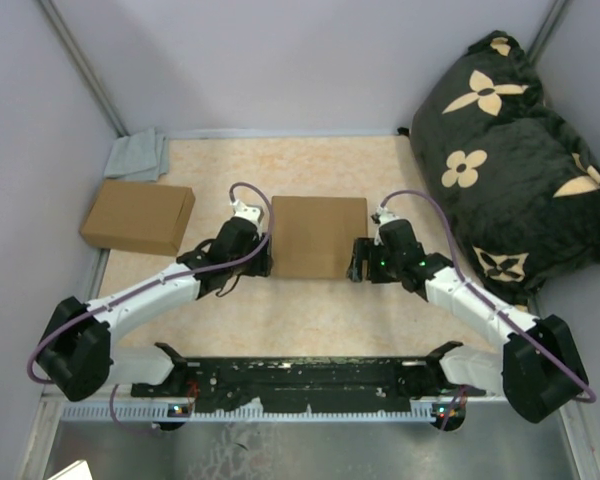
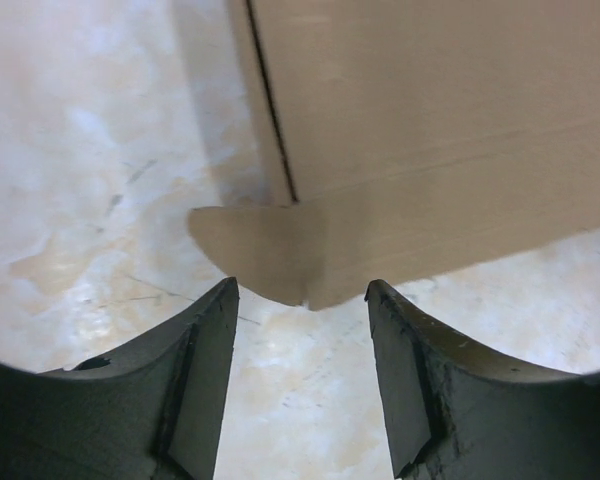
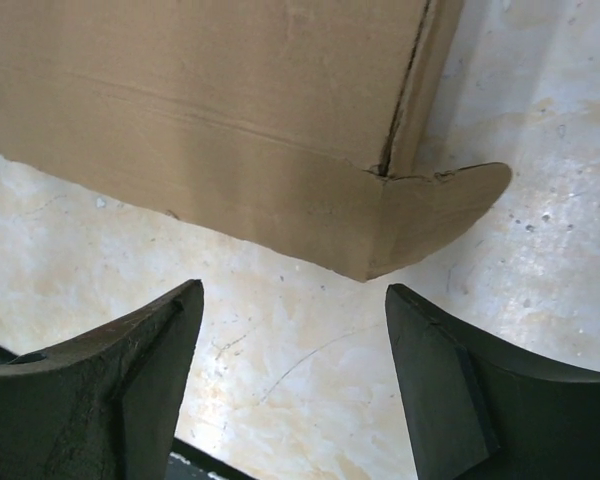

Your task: Fold the paper box

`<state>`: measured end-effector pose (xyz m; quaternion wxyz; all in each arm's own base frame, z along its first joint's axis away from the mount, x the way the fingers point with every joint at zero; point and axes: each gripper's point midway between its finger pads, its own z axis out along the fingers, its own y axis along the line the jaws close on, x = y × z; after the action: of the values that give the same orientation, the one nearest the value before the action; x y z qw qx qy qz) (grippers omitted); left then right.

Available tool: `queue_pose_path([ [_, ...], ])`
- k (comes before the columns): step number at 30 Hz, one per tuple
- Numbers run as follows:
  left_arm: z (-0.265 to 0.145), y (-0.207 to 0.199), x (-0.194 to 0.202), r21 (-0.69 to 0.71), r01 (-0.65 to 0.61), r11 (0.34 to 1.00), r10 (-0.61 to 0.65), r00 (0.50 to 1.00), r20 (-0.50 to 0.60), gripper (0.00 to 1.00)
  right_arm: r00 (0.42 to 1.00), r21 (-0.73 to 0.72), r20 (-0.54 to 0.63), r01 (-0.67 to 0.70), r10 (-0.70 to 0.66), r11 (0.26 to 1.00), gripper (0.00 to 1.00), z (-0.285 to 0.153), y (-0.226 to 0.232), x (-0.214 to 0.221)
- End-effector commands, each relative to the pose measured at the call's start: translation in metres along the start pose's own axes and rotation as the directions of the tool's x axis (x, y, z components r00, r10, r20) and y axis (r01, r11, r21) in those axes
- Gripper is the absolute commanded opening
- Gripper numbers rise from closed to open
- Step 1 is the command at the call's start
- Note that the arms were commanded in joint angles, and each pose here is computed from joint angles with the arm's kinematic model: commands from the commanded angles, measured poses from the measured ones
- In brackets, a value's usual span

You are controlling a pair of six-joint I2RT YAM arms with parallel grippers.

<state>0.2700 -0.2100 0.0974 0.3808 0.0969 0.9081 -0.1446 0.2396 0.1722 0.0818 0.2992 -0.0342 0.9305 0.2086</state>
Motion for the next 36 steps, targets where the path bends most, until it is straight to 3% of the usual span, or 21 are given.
queue_pose_path([
  [1, 0.007, 0.025, -0.013, -0.151, -0.014, 0.989, 0.025, 0.997, 0.074, 0.63, 0.995, 0.04, 0.092, 0.025, -0.029, 0.999, 0.75, 0.002, 0.0, -0.027],
  [11, 0.017, 0.01, -0.016, -0.023, 0.023, 0.999, -0.018, 0.979, 0.201, 0.67, 0.993, 0.026, 0.11, 0.045, -0.048, 0.999, 0.75, 0.02, 0.002, -0.034],
  [36, 0.025, -0.019, 0.022, 0.155, 0.003, 0.988, -0.012, 0.998, 0.063, 0.61, 0.997, -0.09, 0.063, 0.05, -0.044, 0.995, 0.74, 0.02, 0.021, -0.022],
])
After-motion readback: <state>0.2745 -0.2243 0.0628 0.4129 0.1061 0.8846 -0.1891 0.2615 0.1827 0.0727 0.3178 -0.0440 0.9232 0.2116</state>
